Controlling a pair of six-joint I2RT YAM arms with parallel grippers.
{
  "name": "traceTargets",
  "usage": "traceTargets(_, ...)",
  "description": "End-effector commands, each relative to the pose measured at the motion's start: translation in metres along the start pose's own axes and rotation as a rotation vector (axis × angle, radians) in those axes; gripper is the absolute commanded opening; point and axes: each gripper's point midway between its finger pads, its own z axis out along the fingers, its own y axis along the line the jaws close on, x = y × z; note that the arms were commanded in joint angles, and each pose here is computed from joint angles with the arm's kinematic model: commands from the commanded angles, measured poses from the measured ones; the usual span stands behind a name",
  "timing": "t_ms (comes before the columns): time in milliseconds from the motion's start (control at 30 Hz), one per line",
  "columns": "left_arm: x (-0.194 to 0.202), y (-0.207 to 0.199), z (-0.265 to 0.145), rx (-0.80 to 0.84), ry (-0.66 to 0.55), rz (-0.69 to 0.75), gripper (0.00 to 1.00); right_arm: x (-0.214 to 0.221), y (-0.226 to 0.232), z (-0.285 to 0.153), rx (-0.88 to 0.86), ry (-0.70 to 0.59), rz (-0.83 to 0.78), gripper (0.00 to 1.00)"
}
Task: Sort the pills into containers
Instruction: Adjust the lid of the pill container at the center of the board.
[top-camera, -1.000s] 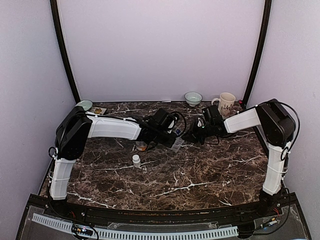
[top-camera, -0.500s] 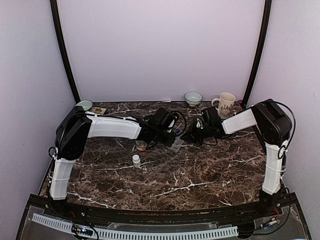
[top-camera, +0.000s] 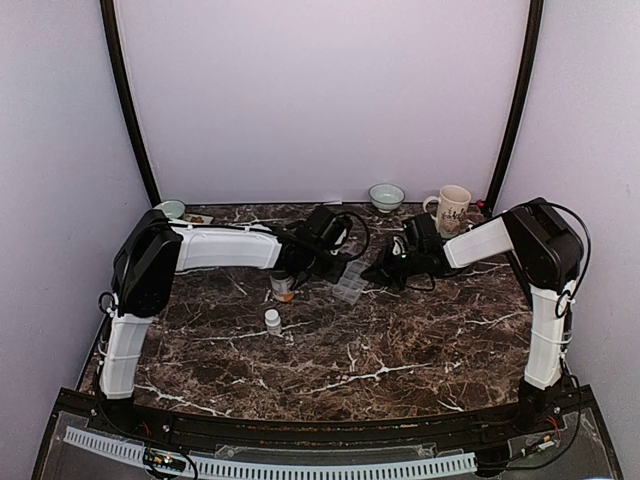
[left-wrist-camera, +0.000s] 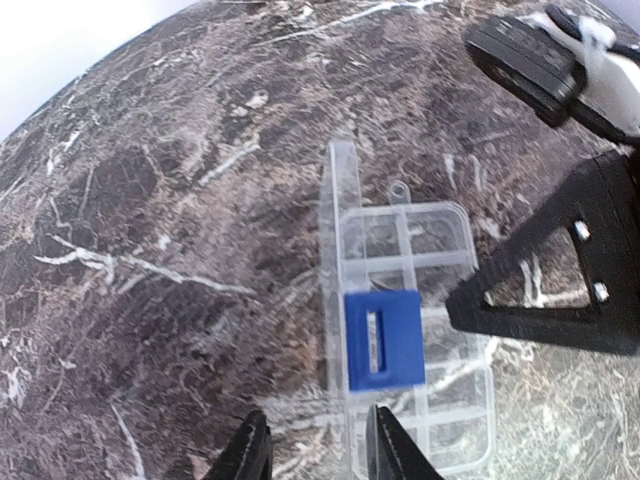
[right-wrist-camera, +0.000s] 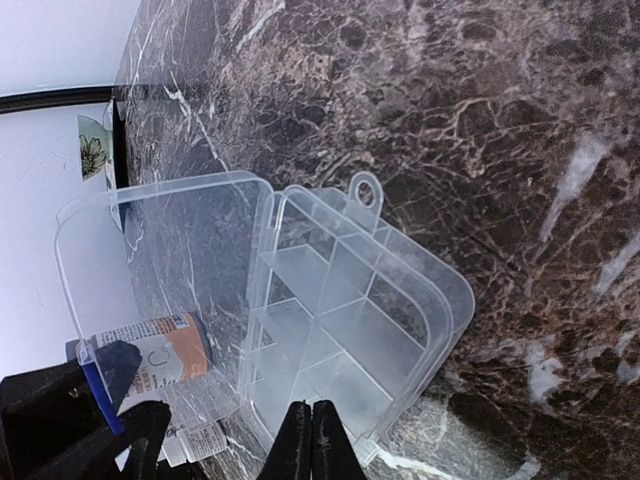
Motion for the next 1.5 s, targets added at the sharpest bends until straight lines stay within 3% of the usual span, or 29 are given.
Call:
traceTargets(0, 0.001, 0.016, 0.005, -0.043, 0.038, 0.018, 0.34, -0.001, -0.017, 0.004, 0.049, 0.005, 0.013, 0.01)
traceTargets(933, 0.032, 0.048, 0.042, -0.142, 0.267, 0.021, 0.33, -0.011, -0.014, 0.006, 0.081, -0.004, 0.013, 0.01)
traceTargets(1467, 0.037, 0.069, 0.052, -0.194, 0.312, -0.018, 0.39, -0.009, -0.016, 0.005, 0.1, -0.007, 0.026, 0.02)
